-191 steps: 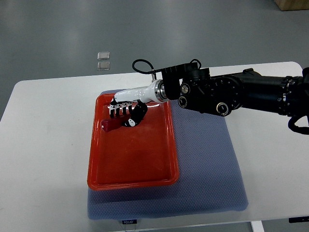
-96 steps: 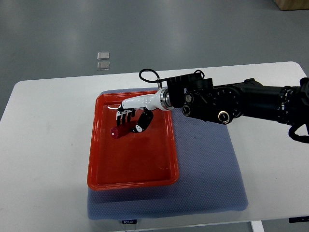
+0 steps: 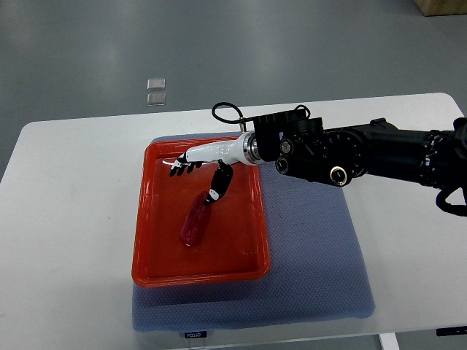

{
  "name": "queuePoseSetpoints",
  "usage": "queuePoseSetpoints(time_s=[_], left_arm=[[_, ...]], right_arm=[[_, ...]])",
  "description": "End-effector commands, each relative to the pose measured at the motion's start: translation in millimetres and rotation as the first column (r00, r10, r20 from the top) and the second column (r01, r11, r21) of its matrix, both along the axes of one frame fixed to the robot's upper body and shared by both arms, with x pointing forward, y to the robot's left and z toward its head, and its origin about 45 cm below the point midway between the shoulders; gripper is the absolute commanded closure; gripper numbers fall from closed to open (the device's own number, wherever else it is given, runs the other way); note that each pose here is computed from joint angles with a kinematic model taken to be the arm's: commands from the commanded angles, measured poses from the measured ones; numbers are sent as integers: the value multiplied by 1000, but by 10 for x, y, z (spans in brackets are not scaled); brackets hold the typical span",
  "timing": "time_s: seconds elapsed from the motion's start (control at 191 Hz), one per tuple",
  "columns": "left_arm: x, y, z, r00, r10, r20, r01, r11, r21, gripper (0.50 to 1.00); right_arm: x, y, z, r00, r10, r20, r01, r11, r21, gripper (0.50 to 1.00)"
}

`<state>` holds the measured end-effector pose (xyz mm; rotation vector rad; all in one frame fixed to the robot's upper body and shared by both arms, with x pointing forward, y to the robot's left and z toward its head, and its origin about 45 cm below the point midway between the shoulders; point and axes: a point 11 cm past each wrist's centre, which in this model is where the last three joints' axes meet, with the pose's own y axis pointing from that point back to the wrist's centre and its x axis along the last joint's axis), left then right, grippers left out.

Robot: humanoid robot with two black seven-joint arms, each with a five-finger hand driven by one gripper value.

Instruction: Place red pepper on red tray

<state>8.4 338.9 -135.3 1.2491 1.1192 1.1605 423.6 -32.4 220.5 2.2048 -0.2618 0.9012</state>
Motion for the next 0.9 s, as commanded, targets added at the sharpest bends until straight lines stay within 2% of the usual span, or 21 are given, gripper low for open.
queuePoseSetpoints(time_s=[0.0,0.23,0.324,0.47,0.538,0.659,0.779,0.894], left_arm=[[0,3,0,1000,0,0,0,1000,1,500],[0,3,0,1000,0,0,0,1000,1,500],[0,3,0,1000,0,0,0,1000,1,500],[0,1,0,1000,0,0,0,1000,-1,500],[0,3,0,1000,0,0,0,1000,1,500],[0,3,0,1000,0,0,0,1000,1,500],[0,3,0,1000,0,0,0,1000,1,500],[0,3,0,1000,0,0,0,1000,1,500]], right_arm=[[118,-76,48,999,-35,26,35,999,-2,603],[406,-250,211,978,-154,144,147,987,59,603],[531,-251,418,944,-244,220,204,961,189,603],[590,-304,455,916,-357,183,290,904,314,603],[670,-373,527,898,-405,171,330,878,347,583],[781,-553,534,855,-516,62,442,785,434,583],[870,-735,534,777,-616,-133,578,613,539,581],[871,-867,407,688,-645,-333,689,435,580,581]])
